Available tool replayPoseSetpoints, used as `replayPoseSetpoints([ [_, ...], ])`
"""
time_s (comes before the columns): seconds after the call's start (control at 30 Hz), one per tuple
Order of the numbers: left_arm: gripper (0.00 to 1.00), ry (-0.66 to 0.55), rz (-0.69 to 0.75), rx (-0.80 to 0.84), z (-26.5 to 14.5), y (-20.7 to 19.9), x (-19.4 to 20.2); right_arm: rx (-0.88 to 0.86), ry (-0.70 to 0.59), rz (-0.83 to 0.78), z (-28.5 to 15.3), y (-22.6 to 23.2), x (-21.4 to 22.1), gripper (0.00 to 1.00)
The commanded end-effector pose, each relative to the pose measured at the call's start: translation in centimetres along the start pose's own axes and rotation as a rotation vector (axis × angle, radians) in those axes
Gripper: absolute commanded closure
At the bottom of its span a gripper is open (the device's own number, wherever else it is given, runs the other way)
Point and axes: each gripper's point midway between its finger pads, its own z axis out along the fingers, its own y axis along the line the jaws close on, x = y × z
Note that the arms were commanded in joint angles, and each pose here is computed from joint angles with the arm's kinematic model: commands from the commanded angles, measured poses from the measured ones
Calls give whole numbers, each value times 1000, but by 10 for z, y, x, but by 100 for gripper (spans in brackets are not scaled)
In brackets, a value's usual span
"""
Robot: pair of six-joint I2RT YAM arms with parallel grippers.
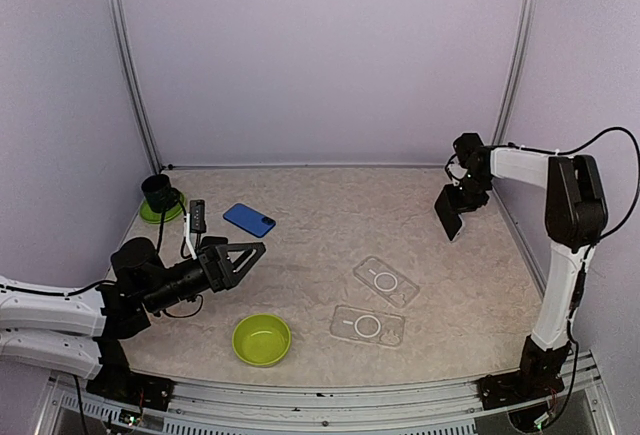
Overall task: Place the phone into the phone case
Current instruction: Place the phone with the phone case at the corner of the board.
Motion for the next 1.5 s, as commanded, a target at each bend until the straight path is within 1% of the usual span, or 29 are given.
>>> replayPoseSetpoints([
  [0.0, 4, -19, -11, 31, -2, -7, -7, 111, 101, 6, 26, -25, 37, 86],
  [0.2, 4, -20, -26, 36, -4, -8, -7, 118, 92, 19, 19, -32, 38, 85],
  [0.33, 4, -24, -37, 37, -7, -8, -7, 112, 98, 29, 20, -35, 41, 81],
  [0.53, 4, -32, -42, 28, -13, -6, -7, 85, 104, 35, 25, -32, 44, 65],
  [0.73, 4, -43, -44, 27, -15, -7, -10, 62, 106, 42, 29, -30, 46, 57],
  [0.93, 4, -43, -47, 29, -15, -8, -10, 76, 115, 45, 31, -36, 50, 48],
  [1.03, 4, -40, -52, 30, -14, -8, -10, 90, 105, 46, 27, -40, 47, 42],
  [1.23, 4, -31, -54, 27, -11, -8, -9, 121, 53, 60, 10, -47, 33, 20],
  [1.33, 4, -28, -48, 12, -9, -6, -9, 89, -7, 64, -8, -41, 21, 12],
  [1.4, 3, -13, -41, -15, -7, -2, -7, 84, -70, 65, -28, -37, 10, 6],
  [1.47, 1, 14, -24, -35, -2, -2, -4, 66, -130, 61, -47, -30, 3, 1],
])
